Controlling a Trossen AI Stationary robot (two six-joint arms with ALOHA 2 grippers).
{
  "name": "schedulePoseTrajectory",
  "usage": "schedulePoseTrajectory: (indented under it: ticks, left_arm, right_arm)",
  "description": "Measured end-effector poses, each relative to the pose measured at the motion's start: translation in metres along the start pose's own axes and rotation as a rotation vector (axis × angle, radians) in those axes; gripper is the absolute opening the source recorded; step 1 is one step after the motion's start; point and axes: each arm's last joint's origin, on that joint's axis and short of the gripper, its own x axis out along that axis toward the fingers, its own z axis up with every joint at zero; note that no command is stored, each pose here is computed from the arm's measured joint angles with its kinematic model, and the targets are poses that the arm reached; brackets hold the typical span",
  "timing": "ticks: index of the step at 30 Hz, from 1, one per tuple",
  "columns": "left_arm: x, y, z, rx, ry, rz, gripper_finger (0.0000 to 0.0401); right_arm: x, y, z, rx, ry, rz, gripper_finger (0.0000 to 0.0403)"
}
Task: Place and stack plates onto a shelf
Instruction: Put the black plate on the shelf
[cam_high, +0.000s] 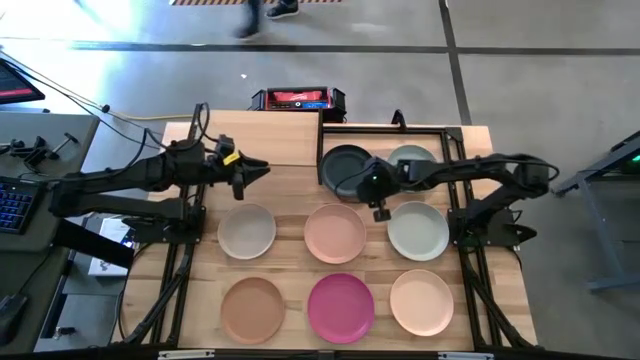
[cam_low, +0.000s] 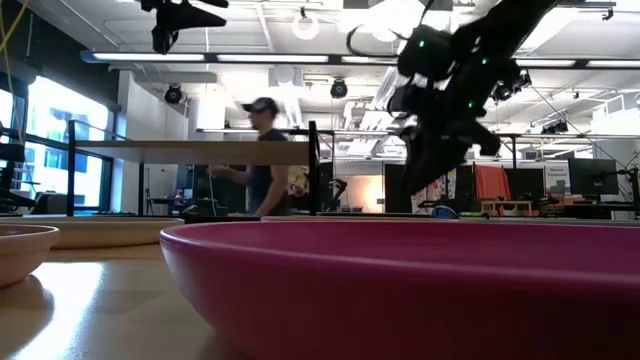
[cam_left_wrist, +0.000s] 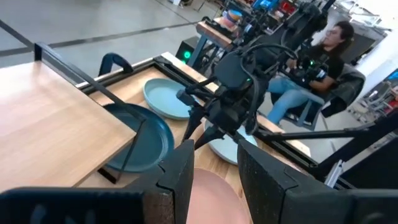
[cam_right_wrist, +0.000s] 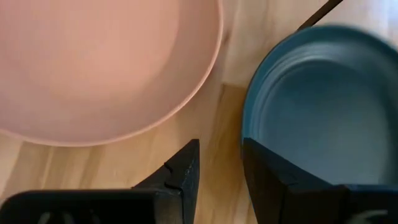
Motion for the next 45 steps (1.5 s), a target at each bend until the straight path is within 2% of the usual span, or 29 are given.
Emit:
schedulePoseTrajectory:
  ticks: [10,23,28,45]
  left_arm:
    - [0.015,0.002,-0.006,-0.014,0.060,0.030,0.0113]
    - [0.026,0.003,-0.011,-0.013,0.101,0.052,0.0113]
    - [0.028,0.004,-0.012,-0.013,0.107,0.055,0.0113]
    - [0.028,0.004,-0.012,-0.008,0.110,0.056,0.0113]
  right_arm:
    - [0.025,-0.001,-0.006,0.002,0.071,-0.033,0.0103]
    - [0.026,-0.004,-0.004,0.000,0.064,-0.079,0.0103]
    - [0.025,-0.007,-0.004,0.003,0.071,-0.131,0.0103]
    - [0.028,-0.017,-0.012,0.047,0.065,-0.084,0.0103]
